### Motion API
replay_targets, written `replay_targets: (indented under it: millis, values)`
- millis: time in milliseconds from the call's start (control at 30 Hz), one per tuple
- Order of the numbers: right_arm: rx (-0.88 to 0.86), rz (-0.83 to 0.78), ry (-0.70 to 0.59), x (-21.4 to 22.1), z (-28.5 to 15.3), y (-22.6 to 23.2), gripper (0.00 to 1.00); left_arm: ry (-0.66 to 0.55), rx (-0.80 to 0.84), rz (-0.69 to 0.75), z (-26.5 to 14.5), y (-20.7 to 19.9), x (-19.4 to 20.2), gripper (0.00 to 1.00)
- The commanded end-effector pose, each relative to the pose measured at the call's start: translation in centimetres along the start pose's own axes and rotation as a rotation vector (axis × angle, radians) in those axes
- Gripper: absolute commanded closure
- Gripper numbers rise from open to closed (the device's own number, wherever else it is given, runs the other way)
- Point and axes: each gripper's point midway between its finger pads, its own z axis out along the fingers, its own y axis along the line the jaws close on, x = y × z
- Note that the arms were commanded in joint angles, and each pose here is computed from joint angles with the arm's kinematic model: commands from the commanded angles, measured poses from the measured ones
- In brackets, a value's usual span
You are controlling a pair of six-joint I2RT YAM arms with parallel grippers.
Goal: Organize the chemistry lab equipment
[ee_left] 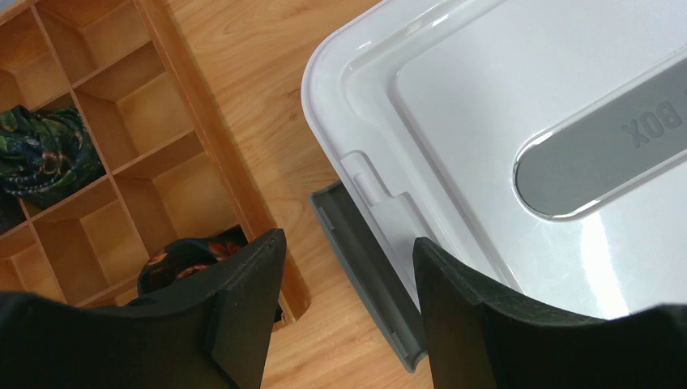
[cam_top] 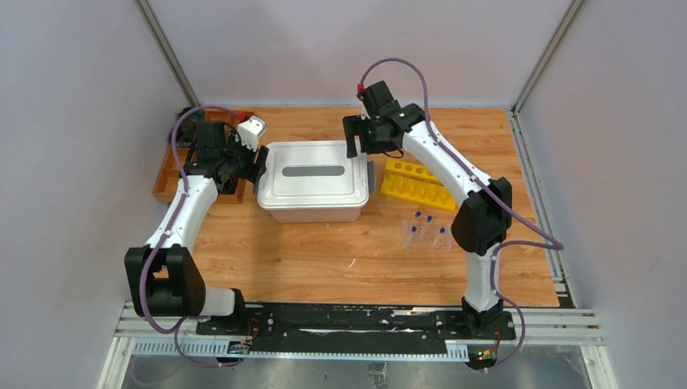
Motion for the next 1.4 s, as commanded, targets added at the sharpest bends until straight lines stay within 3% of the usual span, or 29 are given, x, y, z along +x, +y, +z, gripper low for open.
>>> replay_targets:
  millis: [0, 333, 933, 1367]
  values:
    - [-0.034, 0.079, -0.119, -1.9, -5.6, -0.3, 0.09, -0.009, -0.017, -0.001, 0.0, 0.4, -0.3, 0.35]
    - [-0.268, 0.221, -0.214, 2.6, -5.6, 1.3, 0.04, -0.036, -0.038, 0.006, -1.1, 0.9, -1.9, 0.30]
    - [-0.415, 0.423, -0.190, 5.6, -1.6, -0.2, 0.04, -0.044, 0.002, 0.012, -1.2, 0.0, -1.9, 0.30]
    - [-0.653, 0.549, -0.169, 5.7, -0.6, 3.2, 0.04, -0.049, 0.027, 0.038, -1.3, -0.4, -1.9, 0.31]
